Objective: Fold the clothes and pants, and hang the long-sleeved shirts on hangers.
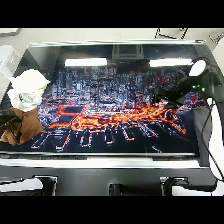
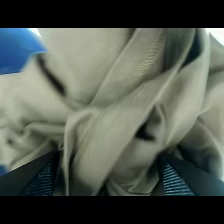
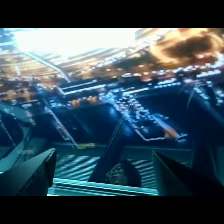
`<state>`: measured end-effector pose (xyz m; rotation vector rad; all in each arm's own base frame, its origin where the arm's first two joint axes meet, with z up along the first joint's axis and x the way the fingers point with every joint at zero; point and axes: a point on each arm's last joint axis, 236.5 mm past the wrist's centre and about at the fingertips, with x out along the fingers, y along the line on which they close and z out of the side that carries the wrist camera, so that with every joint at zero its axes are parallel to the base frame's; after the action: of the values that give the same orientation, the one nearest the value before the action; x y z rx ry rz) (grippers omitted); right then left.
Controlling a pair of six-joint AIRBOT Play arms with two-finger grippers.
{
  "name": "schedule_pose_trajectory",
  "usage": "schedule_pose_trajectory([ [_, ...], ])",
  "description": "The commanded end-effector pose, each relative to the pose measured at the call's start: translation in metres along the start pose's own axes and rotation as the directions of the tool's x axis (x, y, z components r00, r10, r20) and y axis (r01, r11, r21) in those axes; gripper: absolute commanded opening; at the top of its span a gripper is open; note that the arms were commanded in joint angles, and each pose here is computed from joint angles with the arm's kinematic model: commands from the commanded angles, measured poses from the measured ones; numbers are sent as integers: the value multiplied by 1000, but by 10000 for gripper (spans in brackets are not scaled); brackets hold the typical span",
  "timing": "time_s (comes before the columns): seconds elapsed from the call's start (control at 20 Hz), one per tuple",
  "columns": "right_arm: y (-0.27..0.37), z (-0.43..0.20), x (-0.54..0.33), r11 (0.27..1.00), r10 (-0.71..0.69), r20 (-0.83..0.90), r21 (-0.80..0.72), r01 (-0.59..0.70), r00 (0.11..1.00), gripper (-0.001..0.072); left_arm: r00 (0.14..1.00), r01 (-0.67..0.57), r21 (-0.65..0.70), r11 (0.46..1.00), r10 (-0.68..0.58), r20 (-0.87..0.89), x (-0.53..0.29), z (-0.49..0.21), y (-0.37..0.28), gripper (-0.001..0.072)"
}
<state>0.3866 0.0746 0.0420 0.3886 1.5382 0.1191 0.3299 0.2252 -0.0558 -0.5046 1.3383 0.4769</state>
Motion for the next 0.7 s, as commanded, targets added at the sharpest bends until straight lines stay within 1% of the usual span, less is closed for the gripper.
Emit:
schedule_pose_trajectory([
  [0.0,21,-7,9,999,-23,-4,-36,23,1000,700,997,48,4,999,-47,-63,23,-9,-7,709],
  [0.05,26,-9,12,998,-38,-6,-59,38,999,700,994,49,1,999,-49,-98,26,-17,-7,595],
  [0.1,29,-11,14,995,-55,-4,-80,55,998,700,988,52,0,999,-51,-143,25,-27,-6,300],
  [0.15,31,-13,16,992,-76,-3,-100,76,997,700,981,58,10,998,-55,-184,22,-37,-6,103],
  [0.2,30,-14,17,989,-98,-1,-115,97,995,700,978,69,27,997,-62,-200,13,-41,-8,46],
  [0.25,27,-15,17,985,-120,-2,-122,119,993,700,983,83,39,996,-75,-169,-2,-34,-12,32],
  [0.3,21,-16,17,982,-142,-7,-127,140,990,700,992,91,40,995,-87,-89,-25,-18,-17,28],
  [0.35,14,-16,15,975,-175,-5,-139,173,985,700,993,112,23,993,-113,41,-59,6,-26,27],
  [0.4,3,-16,12,965,-222,-2,-140,220,975,700,970,151,7,989,-149,191,-101,31,-37,27],
  [0.45,-6,-15,9,955,-259,3,-146,257,966,700,910,212,25,977,-207,360,-156,53,-56,27],
  [0.5,-15,-14,6,944,-296,10,-149,294,955,700,826,264,70,962,-263,499,-211,63,-75,26],
  [0.55,-20,-15,3,936,-319,7,-156,316,948,699,721,301,136,944,-319,616,-269,61,-97,26],
  [0.6,-25,-14,0,926,-342,14,-166,339,940,698,625,325,208,923,-374,685,-317,47,-119,26],
  [0.65,-29,-13,-3,918,-357,24,-175,356,934,697,531,352,294,889,-448,720,-361,22,-146,26],
])
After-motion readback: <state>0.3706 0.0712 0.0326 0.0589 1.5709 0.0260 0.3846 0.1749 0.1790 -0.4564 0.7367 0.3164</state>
